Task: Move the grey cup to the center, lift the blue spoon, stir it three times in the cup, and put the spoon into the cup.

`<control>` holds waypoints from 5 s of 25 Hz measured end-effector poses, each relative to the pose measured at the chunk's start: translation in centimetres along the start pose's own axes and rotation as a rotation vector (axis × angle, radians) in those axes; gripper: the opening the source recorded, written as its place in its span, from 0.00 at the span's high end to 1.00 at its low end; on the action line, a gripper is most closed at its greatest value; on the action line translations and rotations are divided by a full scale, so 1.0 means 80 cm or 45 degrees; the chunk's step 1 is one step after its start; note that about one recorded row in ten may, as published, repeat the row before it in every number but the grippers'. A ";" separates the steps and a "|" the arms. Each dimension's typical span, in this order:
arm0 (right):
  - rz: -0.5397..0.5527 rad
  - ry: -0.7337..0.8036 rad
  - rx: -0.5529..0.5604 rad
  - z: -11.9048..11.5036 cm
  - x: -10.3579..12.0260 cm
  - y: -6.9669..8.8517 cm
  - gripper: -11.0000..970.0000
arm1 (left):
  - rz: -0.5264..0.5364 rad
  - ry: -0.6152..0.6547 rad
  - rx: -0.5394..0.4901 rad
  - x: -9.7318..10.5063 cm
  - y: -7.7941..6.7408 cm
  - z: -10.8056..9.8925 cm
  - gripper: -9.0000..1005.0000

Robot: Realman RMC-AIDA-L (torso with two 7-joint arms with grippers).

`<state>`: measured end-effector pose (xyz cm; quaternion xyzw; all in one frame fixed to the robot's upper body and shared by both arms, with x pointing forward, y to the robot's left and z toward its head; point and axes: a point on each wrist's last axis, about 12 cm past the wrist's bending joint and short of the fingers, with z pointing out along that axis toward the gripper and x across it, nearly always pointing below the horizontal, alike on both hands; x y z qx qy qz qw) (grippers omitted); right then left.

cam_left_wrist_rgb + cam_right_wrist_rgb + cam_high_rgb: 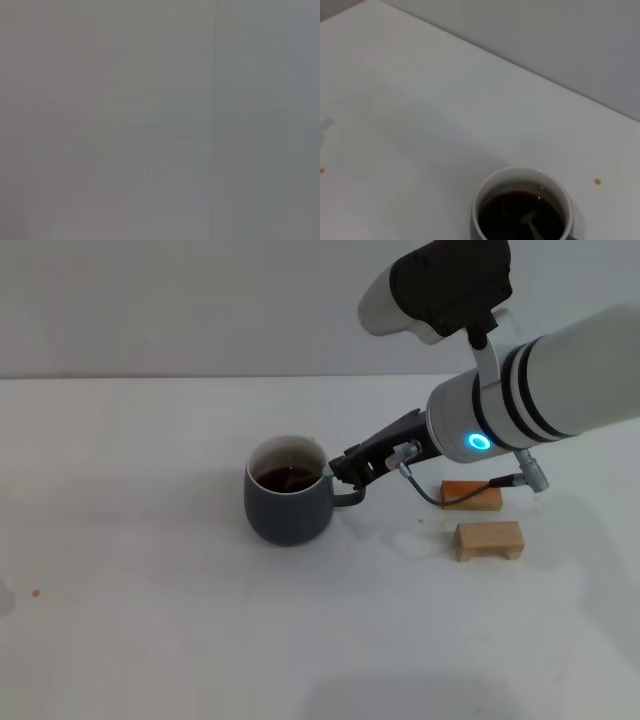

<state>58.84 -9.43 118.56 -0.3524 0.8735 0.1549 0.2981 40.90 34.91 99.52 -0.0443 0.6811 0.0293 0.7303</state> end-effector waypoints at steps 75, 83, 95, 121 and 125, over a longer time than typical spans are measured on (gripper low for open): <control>-0.076 -0.148 -0.096 0.025 -0.023 0.023 0.86 | -0.002 -0.010 0.025 -0.001 -0.004 0.005 0.99; -0.087 -0.264 -0.043 0.023 -0.025 0.013 0.71 | 0.000 -0.015 0.017 -0.002 -0.003 0.007 0.99; -0.194 -0.963 0.414 -0.023 0.032 -0.022 0.54 | 0.001 -0.018 0.016 -0.003 -0.002 0.007 0.99; 0.203 -1.615 1.233 -0.067 0.346 0.039 0.54 | 0.007 0.010 0.000 0.001 0.000 0.000 0.99; 0.208 -1.615 1.124 -0.062 0.363 0.034 0.54 | 0.037 0.023 0.000 0.003 -0.002 0.001 0.99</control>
